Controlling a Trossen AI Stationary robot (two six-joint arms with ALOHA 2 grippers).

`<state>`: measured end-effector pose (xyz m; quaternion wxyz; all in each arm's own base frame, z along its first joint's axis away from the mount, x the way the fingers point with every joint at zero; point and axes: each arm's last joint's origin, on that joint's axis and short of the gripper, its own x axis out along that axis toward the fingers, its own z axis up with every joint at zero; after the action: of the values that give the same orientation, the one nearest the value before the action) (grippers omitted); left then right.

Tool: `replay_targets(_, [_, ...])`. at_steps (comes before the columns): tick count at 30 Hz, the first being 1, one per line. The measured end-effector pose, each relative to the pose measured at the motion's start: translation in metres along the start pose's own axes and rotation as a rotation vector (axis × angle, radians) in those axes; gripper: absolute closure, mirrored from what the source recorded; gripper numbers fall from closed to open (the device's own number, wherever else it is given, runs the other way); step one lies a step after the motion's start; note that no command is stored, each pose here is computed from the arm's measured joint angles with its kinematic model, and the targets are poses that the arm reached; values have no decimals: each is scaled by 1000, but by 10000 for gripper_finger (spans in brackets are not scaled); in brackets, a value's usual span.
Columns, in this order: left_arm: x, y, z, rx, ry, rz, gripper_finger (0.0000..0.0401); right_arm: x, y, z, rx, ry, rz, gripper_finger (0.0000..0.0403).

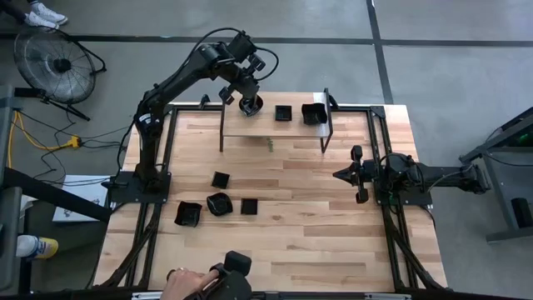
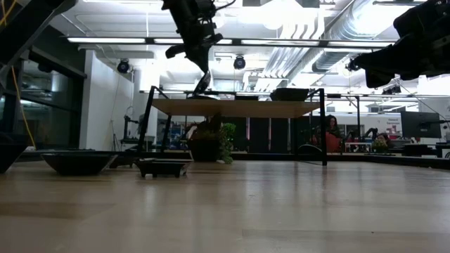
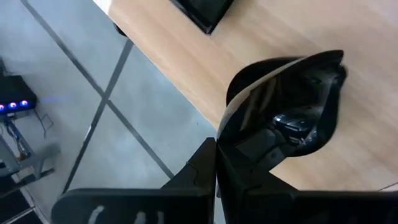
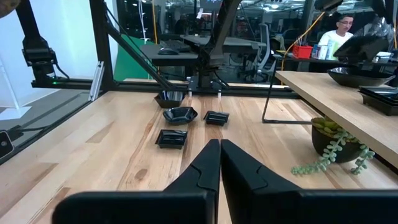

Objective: Pick & Place Mini shaped plates
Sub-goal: Stack the leaf shaped plate on top of the other leaf shaped plate on the shelf

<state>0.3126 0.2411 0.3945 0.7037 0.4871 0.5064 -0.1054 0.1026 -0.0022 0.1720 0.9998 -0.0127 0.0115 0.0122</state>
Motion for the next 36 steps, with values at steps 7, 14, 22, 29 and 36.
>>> replay_targets(7, [-1,-5,1,-1,-35,-57,400,0,0,0,0,0,0,397])
replay_targets(14, [-2,-5,1,-4,-26,-58,400,0,0,0,0,0,0,396])
replay_targets(22, [3,-7,0,-9,-21,-91,399,0,0,0,0,0,0,395])
replay_targets(29, [8,-5,2,0,1,-80,399,0,0,0,0,0,0,396])
replay_targets(36, [8,-5,1,-3,5,-79,392,0,0,0,0,0,0,395])
